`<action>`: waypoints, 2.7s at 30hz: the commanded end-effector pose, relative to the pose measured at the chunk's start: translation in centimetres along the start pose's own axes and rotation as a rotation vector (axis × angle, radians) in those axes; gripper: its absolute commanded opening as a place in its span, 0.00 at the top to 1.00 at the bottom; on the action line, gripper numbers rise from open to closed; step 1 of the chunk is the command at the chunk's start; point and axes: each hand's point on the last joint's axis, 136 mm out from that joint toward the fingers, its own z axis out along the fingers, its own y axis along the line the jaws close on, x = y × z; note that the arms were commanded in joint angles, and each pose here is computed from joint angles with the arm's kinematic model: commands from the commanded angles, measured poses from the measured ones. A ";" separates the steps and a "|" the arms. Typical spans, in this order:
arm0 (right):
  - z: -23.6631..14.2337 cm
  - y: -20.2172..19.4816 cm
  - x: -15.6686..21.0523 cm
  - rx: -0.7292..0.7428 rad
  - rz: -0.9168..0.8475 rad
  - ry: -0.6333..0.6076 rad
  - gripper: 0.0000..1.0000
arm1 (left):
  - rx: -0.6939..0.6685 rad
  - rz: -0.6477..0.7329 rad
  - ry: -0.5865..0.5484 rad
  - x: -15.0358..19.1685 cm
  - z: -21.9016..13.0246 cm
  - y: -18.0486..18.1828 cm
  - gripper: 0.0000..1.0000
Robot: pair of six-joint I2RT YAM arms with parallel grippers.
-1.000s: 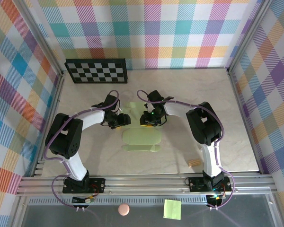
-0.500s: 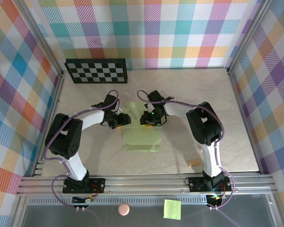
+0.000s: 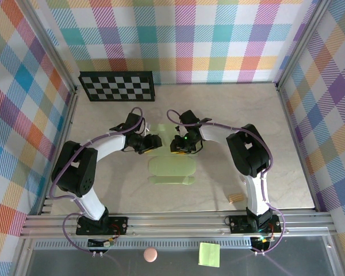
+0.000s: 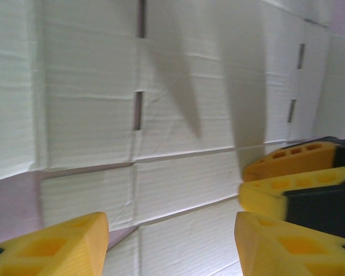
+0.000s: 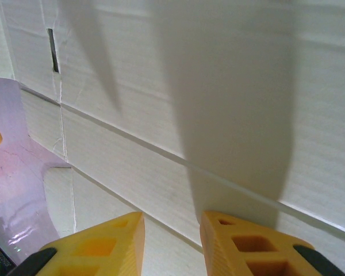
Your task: Fold the paper box
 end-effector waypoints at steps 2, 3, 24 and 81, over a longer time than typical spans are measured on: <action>1.2 -2.4 2.3 0.082 0.042 0.071 0.66 | -0.118 0.010 0.037 0.8 -0.2 1.9 0.39; 1.3 -2.4 2.4 0.084 0.044 0.072 0.66 | -0.127 0.011 0.041 0.8 -0.1 2.1 0.39; 1.5 -2.7 2.6 0.086 0.048 0.081 0.66 | -0.212 0.037 0.048 1.0 0.0 2.9 0.38; 2.2 -3.0 3.0 0.070 0.065 0.090 0.72 | 0.175 -0.039 0.015 -0.5 0.3 -3.4 0.41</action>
